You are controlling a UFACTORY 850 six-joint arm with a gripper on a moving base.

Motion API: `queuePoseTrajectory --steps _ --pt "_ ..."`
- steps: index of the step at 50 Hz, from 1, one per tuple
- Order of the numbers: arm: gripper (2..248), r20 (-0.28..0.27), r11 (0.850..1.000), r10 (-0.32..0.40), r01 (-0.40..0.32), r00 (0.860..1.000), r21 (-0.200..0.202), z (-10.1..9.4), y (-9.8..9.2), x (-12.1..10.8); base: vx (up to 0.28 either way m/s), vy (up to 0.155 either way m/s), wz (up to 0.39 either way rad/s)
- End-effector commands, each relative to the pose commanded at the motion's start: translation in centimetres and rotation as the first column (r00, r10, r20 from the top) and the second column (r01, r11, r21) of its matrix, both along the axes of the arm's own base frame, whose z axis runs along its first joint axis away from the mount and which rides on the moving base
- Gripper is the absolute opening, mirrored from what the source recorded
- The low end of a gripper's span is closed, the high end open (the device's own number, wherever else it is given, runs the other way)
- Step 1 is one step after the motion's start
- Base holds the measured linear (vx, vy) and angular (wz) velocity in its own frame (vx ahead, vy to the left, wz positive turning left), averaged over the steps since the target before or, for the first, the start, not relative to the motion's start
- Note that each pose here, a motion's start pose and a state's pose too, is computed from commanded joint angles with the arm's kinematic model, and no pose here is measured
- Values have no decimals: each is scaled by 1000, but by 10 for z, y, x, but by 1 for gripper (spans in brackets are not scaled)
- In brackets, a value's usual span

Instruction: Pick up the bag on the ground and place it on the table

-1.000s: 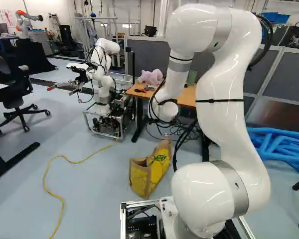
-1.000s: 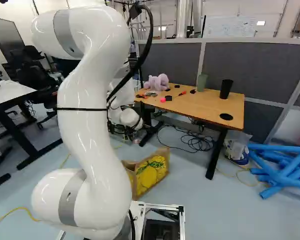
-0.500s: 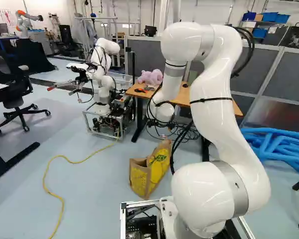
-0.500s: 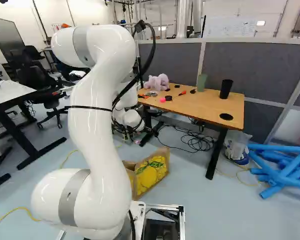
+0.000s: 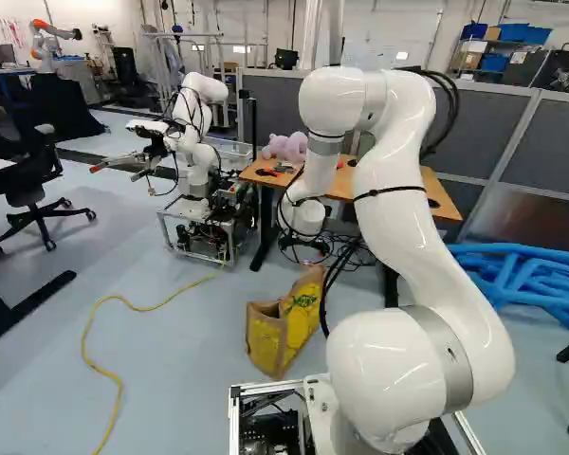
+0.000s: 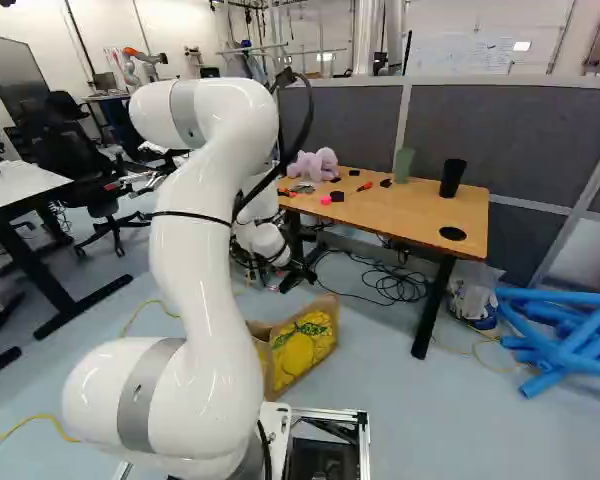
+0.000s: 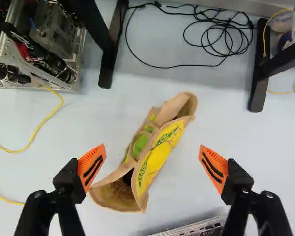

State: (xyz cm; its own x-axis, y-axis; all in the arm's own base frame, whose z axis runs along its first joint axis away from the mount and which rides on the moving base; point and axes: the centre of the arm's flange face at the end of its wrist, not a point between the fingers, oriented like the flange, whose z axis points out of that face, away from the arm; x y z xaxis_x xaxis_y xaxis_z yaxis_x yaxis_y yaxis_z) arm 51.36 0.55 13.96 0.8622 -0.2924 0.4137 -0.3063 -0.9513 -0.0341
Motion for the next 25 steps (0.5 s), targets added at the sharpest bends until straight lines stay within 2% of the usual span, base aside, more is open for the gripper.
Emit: queuePoseTrajectory --steps 14,25 --pt "247 -66 999 -48 49 997 18 -22 0 0 0 0 0" --pt "247 -94 996 -83 86 992 27 -38 0 1 0 0 0"
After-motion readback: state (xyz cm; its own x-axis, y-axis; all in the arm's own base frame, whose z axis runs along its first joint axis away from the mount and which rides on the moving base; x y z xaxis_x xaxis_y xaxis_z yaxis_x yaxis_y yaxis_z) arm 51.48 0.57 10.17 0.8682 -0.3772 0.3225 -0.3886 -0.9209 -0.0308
